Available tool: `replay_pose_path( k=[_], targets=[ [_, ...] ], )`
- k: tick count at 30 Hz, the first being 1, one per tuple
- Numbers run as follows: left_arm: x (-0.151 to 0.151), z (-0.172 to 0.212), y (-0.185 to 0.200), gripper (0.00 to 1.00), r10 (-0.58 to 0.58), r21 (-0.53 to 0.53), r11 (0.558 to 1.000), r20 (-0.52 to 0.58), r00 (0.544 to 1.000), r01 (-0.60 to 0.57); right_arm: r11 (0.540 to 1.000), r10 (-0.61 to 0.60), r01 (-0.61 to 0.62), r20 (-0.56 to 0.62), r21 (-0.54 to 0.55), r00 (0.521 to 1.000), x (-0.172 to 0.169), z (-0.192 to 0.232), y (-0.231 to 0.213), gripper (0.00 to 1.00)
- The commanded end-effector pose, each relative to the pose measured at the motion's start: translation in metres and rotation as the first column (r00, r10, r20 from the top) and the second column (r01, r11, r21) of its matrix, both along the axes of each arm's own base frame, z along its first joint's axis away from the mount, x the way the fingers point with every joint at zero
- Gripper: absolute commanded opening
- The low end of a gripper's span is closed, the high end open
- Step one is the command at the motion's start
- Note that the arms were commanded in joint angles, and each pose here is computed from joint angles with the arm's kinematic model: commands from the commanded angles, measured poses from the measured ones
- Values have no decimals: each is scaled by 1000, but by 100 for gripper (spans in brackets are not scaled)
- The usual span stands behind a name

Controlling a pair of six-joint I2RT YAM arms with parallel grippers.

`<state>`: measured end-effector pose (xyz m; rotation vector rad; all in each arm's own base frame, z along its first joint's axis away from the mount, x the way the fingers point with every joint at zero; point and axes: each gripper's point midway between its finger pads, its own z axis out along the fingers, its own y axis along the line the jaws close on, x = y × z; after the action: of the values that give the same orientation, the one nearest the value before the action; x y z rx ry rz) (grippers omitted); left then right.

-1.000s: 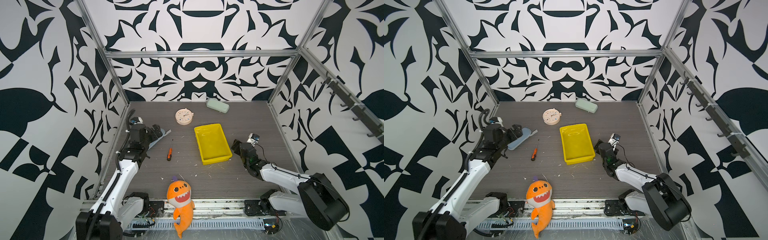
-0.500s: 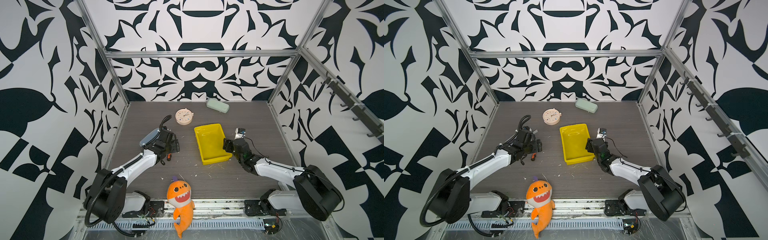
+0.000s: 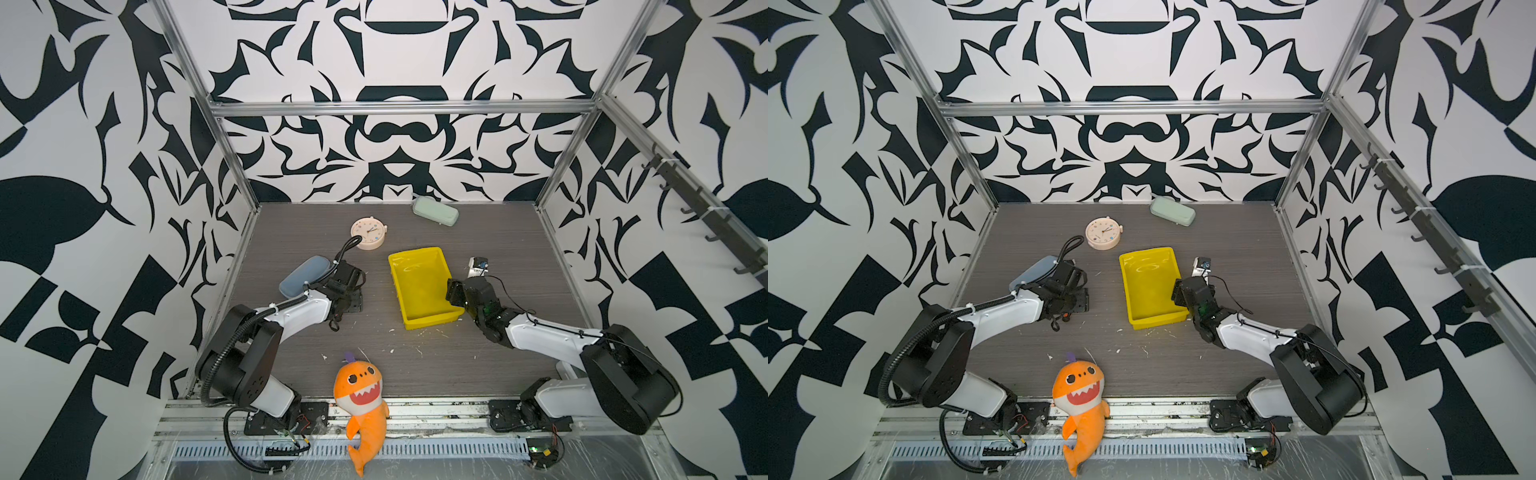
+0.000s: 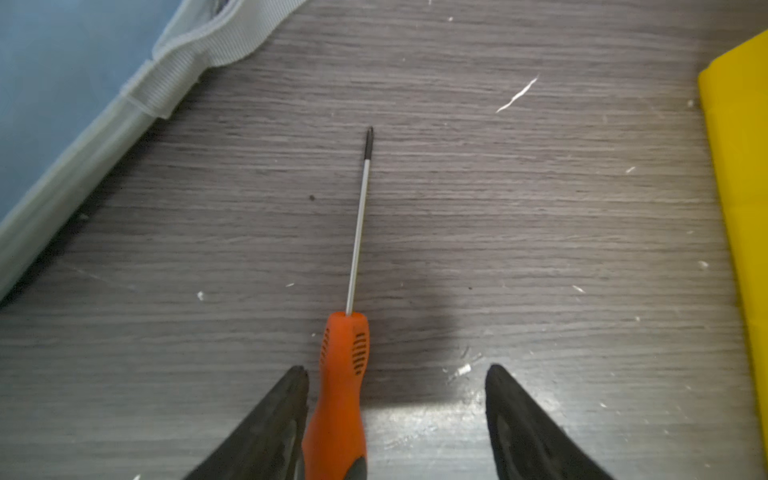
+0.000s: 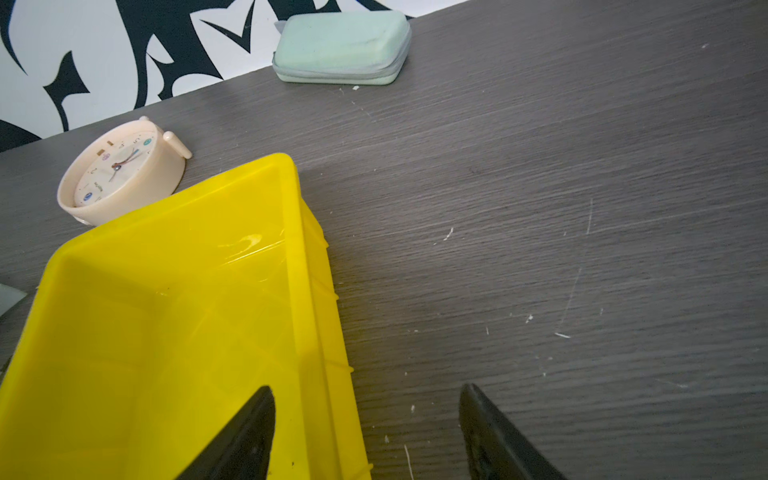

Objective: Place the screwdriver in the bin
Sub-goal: 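Lower the left gripper and close it on the screwdriver's orange handle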

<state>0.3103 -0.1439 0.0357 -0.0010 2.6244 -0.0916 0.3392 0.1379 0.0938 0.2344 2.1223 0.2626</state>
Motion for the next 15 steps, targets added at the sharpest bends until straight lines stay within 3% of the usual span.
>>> replay_pose_path(
  k=[1, 15],
  targets=[
    [2, -1, 4, 69, 30, 30, 999, -8, 1000, -30, 997, -77, 76, 52, 11, 996, 7, 20, -10, 72],
    [3, -29, 2, 60, 41, 93, 995, -54, 998, -36, 991, -131, 129, 88, 27, 988, 2, 27, -21, 72]
  ],
)
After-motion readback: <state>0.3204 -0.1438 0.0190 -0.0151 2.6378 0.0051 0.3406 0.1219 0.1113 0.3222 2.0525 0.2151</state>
